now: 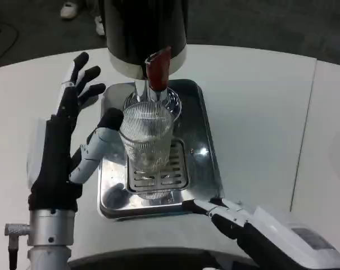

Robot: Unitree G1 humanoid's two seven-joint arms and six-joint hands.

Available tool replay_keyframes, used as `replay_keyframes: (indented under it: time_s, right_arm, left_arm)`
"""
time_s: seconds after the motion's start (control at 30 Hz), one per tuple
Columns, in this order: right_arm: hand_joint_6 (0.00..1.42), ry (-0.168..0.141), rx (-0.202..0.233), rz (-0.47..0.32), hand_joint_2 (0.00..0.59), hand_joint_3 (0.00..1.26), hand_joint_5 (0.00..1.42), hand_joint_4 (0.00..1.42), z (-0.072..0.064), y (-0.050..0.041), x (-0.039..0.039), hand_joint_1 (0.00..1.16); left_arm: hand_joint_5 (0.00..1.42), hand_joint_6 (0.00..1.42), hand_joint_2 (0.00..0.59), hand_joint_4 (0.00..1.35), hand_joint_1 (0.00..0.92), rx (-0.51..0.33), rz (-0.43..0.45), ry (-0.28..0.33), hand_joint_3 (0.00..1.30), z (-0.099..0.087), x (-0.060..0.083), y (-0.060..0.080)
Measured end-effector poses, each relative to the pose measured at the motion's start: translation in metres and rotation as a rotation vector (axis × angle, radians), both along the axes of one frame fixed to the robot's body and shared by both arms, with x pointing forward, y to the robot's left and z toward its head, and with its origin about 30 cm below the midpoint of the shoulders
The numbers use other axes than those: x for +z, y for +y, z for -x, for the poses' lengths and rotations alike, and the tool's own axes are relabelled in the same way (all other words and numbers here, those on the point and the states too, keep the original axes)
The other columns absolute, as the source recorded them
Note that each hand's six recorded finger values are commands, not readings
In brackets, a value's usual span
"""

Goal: Grasp the cup under the faucet to collect the drink, then remove the cup.

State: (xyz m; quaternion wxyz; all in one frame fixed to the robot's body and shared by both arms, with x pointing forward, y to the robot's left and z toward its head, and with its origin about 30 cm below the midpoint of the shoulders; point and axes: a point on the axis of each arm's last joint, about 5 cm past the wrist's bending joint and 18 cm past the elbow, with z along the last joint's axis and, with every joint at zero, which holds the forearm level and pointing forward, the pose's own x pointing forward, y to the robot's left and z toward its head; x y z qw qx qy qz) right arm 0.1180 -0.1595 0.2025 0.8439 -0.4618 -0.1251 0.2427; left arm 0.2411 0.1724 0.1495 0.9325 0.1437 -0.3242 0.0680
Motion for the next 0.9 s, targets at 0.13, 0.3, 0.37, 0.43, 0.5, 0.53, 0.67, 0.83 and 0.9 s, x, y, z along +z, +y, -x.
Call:
replay_keyframes:
  time_s: [0.13, 0.3, 0.37, 0.43, 0.5, 0.53, 0.67, 0.83, 0.9]
  right_arm:
    - [0.02, -0.002, -0.001, -0.003, 0.549, 0.11, 0.04, 0.12, 0.0, 0.0001, 0.0, 0.39]
    - [0.02, -0.001, 0.0, -0.005, 0.549, 0.11, 0.04, 0.12, 0.0, 0.0, -0.0001, 0.39]
    - [0.02, 0.0, 0.001, -0.007, 0.549, 0.11, 0.04, 0.12, 0.0, 0.0, -0.0001, 0.39]
    - [0.02, 0.0, 0.001, -0.007, 0.549, 0.11, 0.04, 0.12, 0.0, 0.0, -0.0001, 0.39]
    - [0.02, 0.0, 0.001, -0.008, 0.549, 0.11, 0.04, 0.12, 0.0, 0.0, -0.0002, 0.39]
    - [0.02, 0.0, 0.001, -0.008, 0.549, 0.11, 0.04, 0.12, 0.0, 0.0, -0.0002, 0.39]
    - [0.02, 0.004, -0.002, -0.009, 0.549, 0.11, 0.04, 0.12, 0.001, -0.0002, -0.0009, 0.39]
    - [0.02, 0.006, -0.005, -0.011, 0.549, 0.11, 0.04, 0.12, 0.001, -0.0004, -0.0013, 0.39]
    - [0.02, 0.007, -0.005, -0.011, 0.549, 0.11, 0.05, 0.12, 0.001, -0.0004, -0.0013, 0.39]
  left_arm:
    - [0.3, 0.29, 0.084, 0.21, 0.087, -0.021, 0.009, 0.0, 0.15, 0.009, 0.004, 0.002]
    - [0.31, 0.28, 0.086, 0.23, 0.078, -0.044, 0.022, 0.0, 0.19, 0.011, 0.01, 0.005]
    - [0.34, 0.29, 0.086, 0.26, 0.074, -0.053, 0.024, 0.008, 0.21, 0.011, 0.011, 0.006]
    - [0.36, 0.3, 0.086, 0.29, 0.072, -0.061, 0.037, 0.011, 0.23, 0.011, 0.011, 0.007]
    - [0.38, 0.3, 0.086, 0.31, 0.072, -0.07, 0.035, 0.011, 0.25, 0.011, 0.013, 0.008]
    - [0.39, 0.3, 0.086, 0.31, 0.072, -0.074, 0.036, 0.012, 0.26, 0.011, 0.013, 0.008]
    - [0.41, 0.34, 0.086, 0.34, 0.072, -0.111, 0.059, 0.018, 0.32, 0.011, 0.017, 0.005]
    - [0.41, 0.33, 0.087, 0.33, 0.057, -0.149, 0.05, -0.016, 0.34, 0.009, 0.032, 0.003]
    - [0.41, 0.33, 0.088, 0.33, 0.057, -0.157, 0.055, -0.035, 0.34, 0.01, 0.039, 0.003]
